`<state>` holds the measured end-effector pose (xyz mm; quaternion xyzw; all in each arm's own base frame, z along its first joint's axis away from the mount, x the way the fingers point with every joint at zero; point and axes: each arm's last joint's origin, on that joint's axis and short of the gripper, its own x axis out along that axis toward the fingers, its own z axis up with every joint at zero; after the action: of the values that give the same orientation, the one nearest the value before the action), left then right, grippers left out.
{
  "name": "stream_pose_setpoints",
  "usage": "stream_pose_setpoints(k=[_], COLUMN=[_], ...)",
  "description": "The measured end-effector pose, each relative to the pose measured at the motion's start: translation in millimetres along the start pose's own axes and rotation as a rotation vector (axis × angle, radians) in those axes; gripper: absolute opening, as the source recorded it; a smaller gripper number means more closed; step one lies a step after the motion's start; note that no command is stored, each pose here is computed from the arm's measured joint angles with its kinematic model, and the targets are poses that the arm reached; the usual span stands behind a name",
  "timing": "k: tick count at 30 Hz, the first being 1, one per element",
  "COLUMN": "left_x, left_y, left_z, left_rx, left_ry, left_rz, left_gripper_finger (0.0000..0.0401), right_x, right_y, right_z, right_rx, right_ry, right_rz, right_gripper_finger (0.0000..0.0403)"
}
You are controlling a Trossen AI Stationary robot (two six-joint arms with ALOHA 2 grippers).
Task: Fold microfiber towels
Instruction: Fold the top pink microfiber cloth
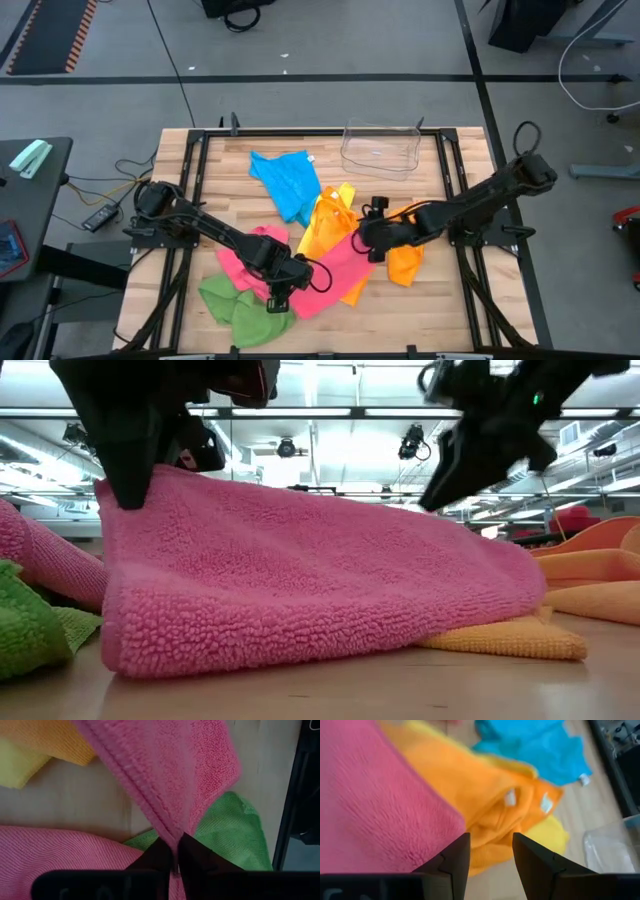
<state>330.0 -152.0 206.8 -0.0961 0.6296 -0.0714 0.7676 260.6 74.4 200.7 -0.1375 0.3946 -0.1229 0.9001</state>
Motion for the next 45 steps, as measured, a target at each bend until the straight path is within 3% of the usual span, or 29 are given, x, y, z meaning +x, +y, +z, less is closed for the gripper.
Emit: stream_pose_setpoints(k=[8, 15, 23, 30, 36, 45], left_x=[0, 0, -4, -9, -23, -24], left_y=[1, -1, 6, 19, 21, 43], left_z=[0, 6, 20, 36, 48, 54], left_rx=[0.023, 0.041, -0.064, -0.123, -0.112, -0.195], left_ry=[-0.004, -0.065, -0.162, -0.250, -0.301, -0.306], left_rz=[0.006, -0.003, -0.048, -0.100, -0.154, -0.063], left_gripper_finger=[0.0029, 0.0015, 0.0027, 0.0014, 0.0031, 0.0011], right_x=[-45, -33, -18, -35, -51, -53], right_y=[14, 64, 104, 112, 112, 108], right_z=[11, 8, 1, -2, -2, -4], right_rx=[0.017, -0.015, -0.077, -0.056, -0.054, -0.029], right_ry=[-0.188, -0.227, -0.271, -0.287, -0.305, -0.283], right_rz=[0.147, 0.257, 0.383, 0.433, 0.454, 0.417], right_gripper_finger=[0.0156, 0.0156, 0.0156, 0.0156, 0.0156, 0.0156])
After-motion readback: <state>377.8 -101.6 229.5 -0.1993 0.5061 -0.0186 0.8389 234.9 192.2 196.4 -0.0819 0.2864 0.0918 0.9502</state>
